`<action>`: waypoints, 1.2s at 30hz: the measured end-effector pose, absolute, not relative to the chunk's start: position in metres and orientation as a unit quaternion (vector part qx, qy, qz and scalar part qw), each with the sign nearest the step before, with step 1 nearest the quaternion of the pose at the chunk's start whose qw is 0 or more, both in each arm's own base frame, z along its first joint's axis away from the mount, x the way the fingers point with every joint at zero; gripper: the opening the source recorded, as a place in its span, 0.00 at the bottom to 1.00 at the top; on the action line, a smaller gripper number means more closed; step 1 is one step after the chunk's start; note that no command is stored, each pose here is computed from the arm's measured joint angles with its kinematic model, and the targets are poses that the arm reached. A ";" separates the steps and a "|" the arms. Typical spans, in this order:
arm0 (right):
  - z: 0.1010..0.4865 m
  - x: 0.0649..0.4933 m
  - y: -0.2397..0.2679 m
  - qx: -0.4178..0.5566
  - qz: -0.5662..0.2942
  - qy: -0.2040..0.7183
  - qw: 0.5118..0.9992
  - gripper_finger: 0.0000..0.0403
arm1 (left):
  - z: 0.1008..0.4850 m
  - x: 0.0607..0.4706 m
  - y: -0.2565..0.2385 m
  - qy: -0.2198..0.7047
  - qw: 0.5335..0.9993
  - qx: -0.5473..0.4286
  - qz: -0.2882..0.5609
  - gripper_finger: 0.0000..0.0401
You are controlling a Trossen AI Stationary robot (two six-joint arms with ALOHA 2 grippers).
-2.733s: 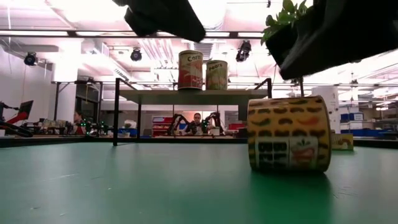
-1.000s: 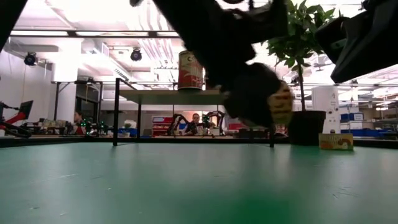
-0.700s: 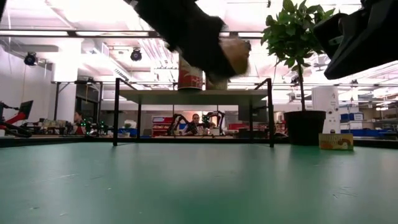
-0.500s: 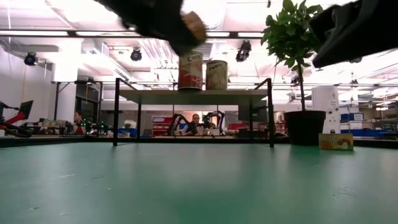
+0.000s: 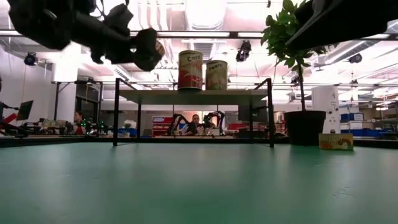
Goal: Pick and place cans onto a shelf
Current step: Put the canned black beans on the shelf
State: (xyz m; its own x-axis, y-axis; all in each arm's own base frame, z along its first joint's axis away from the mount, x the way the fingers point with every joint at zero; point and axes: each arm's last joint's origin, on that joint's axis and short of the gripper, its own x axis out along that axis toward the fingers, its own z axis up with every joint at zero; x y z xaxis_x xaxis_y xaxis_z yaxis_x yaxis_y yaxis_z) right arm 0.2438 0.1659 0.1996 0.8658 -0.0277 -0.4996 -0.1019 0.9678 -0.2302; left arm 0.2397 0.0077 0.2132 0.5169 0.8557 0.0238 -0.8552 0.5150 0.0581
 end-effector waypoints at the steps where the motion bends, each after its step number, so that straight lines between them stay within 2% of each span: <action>1: 0.200 0.245 0.165 -0.126 0.018 0.257 0.958 0.02 | 0.212 0.239 0.013 -0.003 0.870 0.027 0.492 0.75; 8: 0.203 0.250 0.160 -0.135 0.013 0.245 0.960 0.02 | 0.200 0.240 0.037 -0.001 0.851 0.023 0.525 0.75; 24: 0.202 0.257 0.148 -0.144 -0.006 0.251 0.957 0.02 | 0.179 0.261 0.055 0.042 0.834 0.046 0.548 0.75; 36: 0.202 0.257 0.148 -0.145 -0.006 0.251 0.957 0.02 | 0.177 0.260 0.057 0.047 0.830 0.048 0.554 0.75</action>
State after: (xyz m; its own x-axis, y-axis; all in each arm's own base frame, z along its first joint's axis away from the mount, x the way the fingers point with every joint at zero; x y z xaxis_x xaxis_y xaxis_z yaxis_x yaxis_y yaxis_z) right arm 0.2571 0.1478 0.2021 0.8742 -0.0846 -0.4781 -0.0605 0.9580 -0.2802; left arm 0.2605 0.0569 0.1768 0.3814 0.9240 -0.0257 -0.9149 0.3814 0.1321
